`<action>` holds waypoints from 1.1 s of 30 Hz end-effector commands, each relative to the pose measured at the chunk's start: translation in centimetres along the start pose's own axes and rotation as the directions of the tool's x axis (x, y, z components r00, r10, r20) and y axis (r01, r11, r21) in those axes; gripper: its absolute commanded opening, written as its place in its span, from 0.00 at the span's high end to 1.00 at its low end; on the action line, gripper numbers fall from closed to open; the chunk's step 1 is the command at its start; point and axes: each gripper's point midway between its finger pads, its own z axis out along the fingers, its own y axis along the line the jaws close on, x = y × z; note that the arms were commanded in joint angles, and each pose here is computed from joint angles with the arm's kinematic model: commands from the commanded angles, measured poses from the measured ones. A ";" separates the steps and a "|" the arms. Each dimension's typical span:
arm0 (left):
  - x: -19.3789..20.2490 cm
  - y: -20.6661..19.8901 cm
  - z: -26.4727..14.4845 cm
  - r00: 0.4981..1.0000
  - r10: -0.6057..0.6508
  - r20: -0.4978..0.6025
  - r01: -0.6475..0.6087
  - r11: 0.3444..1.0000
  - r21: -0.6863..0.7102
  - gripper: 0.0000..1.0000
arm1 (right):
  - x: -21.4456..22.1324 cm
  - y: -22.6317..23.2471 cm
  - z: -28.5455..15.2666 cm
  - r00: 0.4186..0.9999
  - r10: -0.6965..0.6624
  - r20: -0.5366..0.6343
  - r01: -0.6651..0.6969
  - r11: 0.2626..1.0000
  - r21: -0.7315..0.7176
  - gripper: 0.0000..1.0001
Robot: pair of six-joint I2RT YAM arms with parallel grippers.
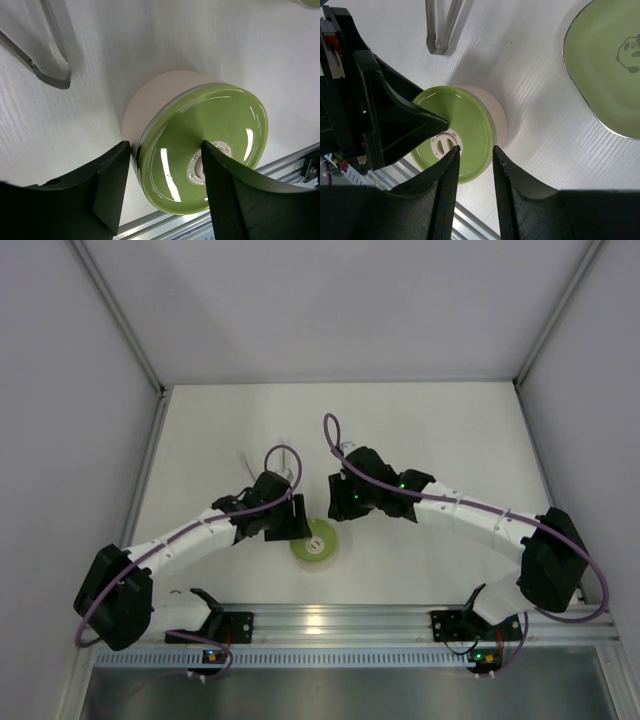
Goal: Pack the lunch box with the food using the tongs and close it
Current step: Close the box lid on the packing box.
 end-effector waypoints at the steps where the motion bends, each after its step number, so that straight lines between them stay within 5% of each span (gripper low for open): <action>1: 3.1 3.5 1.6 0.995 -0.002 -0.098 -0.010 0.992 -0.126 0.38 | -1.6 1.4 -1.3 0.999 -0.004 0.040 0.006 0.999 -0.053 0.68; 33: 3.3 3.2 3.2 0.991 0.004 -0.132 -0.022 0.991 -0.133 0.43 | 8.0 -1.2 2.5 0.985 0.039 -0.170 -0.035 0.999 0.027 0.78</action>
